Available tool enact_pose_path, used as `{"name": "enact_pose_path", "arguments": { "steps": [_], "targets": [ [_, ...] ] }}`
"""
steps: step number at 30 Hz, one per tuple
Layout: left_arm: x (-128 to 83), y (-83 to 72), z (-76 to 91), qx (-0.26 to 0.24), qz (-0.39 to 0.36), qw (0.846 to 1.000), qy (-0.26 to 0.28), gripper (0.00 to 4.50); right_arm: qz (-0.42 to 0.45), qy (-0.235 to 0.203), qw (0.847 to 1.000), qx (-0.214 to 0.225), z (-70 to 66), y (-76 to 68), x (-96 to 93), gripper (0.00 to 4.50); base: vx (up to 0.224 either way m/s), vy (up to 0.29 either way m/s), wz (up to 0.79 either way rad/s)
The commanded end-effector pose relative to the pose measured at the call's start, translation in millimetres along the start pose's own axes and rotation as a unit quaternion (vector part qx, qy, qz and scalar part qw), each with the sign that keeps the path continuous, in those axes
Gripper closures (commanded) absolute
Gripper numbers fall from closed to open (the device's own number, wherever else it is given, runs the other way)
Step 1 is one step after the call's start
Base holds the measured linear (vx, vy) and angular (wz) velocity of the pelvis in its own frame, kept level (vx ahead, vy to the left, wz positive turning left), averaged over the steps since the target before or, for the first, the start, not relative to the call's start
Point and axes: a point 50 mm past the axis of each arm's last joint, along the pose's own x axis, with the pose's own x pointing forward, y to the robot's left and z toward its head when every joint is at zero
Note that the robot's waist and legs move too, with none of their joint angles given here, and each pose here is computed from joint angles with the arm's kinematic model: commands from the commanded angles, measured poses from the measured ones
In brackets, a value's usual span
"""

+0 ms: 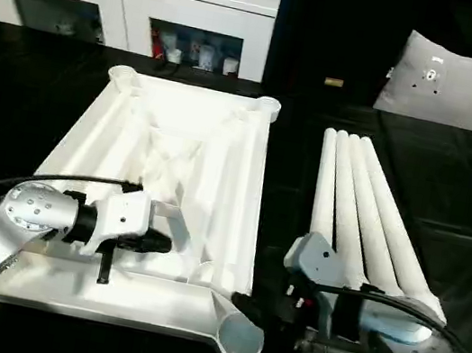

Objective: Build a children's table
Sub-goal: Move table base

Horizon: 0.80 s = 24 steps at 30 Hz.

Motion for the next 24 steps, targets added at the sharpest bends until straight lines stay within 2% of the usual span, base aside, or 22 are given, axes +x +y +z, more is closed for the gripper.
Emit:
{"name": "enact_pose_path", "arguments": {
  "steps": [1,10,21,23,24],
  "targets": [
    [-4,-2.7,5.1,-0.004,-0.013,1.0,-0.012,3.99,0.0,0.001,1.0,-0.008,2.2,1.9,0.3,0.0,0.0,0.0,0.0],
    [-6,-21.5,4.6,-0.018,-0.075,0.997,-0.002,3.22,0.023,0.001,1.0,-0.005,2.5,9.3,0.4,0.0,0.0,0.0,0.0],
    [-2,-19.4,-4.4,0.0,-0.065,0.997,0.036,2.34,0.028,0.007,1.0,-0.005,1.1,14.4,0.6,0.0,0.0,0.0,0.0],
    [-1,-20.1,-6.8,-0.003,-0.069,0.997,0.041,2.34,0.026,0.007,1.0,-0.004,0.6,14.3,0.9,0.0,0.0,0.0,0.0],
    [-1,-21.6,-9.3,-0.008,-0.076,0.996,0.045,2.56,0.026,0.008,1.0,-0.003,0.0,14.7,1.3,0.0,0.0,0.0,0.0]
  ]
}}
